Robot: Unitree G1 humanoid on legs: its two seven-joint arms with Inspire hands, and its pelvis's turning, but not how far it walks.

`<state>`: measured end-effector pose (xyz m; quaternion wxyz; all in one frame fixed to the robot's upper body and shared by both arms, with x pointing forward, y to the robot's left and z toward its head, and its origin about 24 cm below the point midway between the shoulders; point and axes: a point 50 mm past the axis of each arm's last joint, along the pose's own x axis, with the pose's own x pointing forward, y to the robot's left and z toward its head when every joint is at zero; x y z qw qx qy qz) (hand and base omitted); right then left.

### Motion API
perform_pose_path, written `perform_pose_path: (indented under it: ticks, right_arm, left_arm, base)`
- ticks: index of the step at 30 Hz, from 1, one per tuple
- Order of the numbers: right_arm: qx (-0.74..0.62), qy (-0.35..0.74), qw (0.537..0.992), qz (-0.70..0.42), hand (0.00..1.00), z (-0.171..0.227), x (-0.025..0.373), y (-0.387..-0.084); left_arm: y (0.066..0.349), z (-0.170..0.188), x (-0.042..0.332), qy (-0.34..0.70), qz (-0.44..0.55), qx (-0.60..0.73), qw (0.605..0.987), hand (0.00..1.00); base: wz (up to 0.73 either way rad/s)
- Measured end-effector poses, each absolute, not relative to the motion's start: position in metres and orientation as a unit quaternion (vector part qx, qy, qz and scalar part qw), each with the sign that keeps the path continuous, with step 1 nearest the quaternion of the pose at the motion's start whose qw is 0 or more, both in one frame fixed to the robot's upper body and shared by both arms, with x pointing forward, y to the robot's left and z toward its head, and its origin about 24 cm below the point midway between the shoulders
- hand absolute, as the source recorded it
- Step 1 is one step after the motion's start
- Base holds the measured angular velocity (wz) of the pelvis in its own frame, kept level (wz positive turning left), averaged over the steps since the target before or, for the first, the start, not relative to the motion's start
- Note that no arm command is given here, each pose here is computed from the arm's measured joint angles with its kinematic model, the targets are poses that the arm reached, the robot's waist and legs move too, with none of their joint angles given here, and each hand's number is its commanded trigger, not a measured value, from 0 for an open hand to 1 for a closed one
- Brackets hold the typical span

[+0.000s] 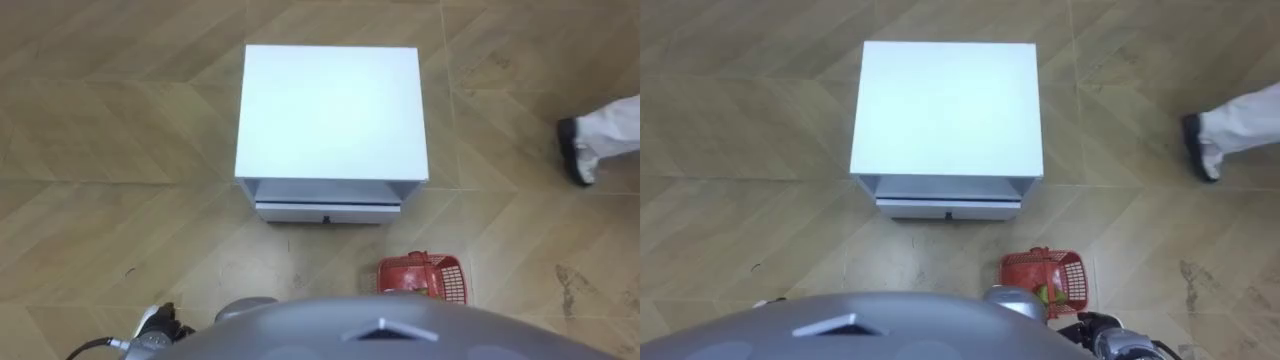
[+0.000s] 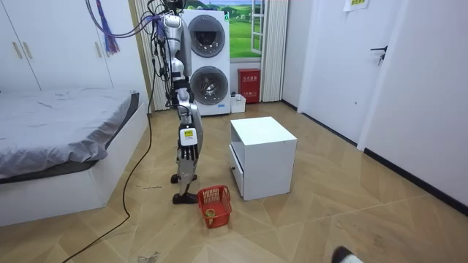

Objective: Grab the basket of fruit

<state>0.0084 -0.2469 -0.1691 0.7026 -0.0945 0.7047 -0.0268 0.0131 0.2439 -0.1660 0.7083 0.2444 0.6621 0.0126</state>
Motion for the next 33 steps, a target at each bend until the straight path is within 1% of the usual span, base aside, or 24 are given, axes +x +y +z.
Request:
perform_pose_path:
  ticks: [17,33]
  right_arm:
    - [-0.102,0.708,0.698,-0.032,0.00,-0.1691,0.0045,-0.2469]
    - [-0.100,0.710,0.696,-0.035,0.00,-0.1691,0.0016,-0.2465]
  left_arm:
    - [0.2433,-0.1666,0.0082,0.672,0.019,0.248,0.698,0.00]
    - [0.2424,-0.1668,0.0079,0.671,0.013,0.245,0.700,0.00]
  base:
    - [0.00]
    - [0.00]
